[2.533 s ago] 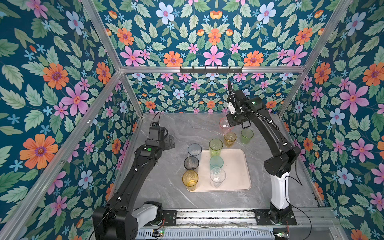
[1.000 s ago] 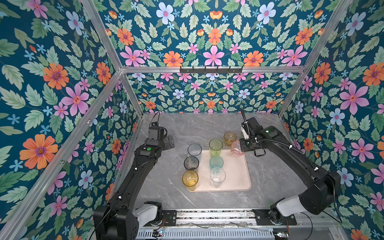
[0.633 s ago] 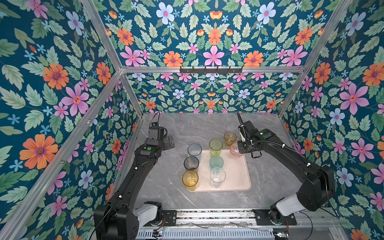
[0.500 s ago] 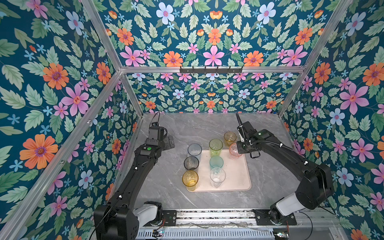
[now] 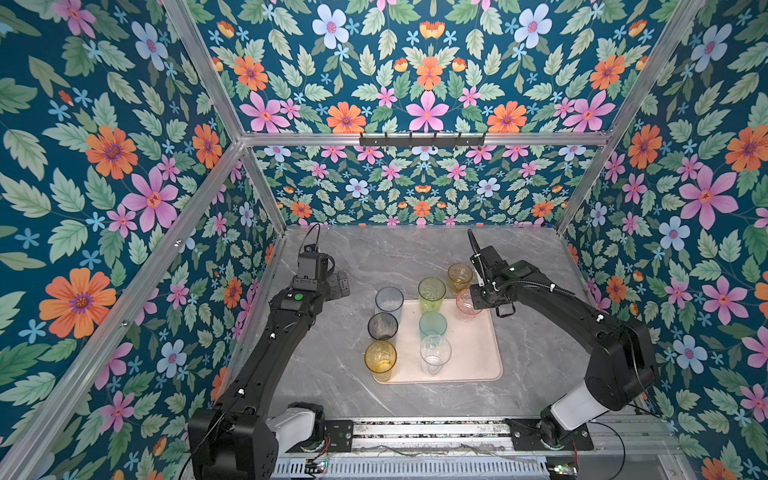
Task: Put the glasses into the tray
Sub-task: 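Carry the pink glass toward the robot and lower it onto the tray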
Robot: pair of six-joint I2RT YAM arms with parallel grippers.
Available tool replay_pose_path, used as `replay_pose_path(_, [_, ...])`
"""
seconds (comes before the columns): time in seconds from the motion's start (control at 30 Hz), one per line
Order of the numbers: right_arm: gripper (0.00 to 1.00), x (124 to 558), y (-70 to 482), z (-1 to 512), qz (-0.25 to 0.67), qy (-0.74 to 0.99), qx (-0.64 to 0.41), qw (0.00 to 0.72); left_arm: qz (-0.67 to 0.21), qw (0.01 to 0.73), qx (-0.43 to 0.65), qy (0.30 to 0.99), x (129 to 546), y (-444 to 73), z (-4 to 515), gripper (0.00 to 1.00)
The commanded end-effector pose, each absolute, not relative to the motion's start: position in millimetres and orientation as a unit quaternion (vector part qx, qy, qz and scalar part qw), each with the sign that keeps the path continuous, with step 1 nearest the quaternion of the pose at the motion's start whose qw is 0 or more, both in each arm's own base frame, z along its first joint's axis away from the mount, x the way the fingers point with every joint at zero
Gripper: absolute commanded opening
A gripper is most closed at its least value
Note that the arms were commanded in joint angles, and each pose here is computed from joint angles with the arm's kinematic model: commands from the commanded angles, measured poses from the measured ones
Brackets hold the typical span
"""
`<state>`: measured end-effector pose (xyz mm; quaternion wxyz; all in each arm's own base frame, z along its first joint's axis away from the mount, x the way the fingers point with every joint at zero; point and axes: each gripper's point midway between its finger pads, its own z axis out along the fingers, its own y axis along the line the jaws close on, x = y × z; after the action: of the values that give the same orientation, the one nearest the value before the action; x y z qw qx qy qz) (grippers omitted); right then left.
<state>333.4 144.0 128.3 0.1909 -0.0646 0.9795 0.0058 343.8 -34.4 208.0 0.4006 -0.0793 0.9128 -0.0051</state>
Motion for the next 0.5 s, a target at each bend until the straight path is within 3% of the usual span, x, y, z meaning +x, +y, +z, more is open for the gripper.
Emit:
replay_pose_path(0.0, [0.00,338,144,128,0.003,0.978,-0.058,0.199,-0.007,0.405,-0.080,0.911,345,-35,211,0.99])
replay_pose_path(0.47, [0.00,341,143,116,-0.006,0.980,-0.046,0.192,-0.010,0.403,-0.078,0.912,345,-36,210,0.99])
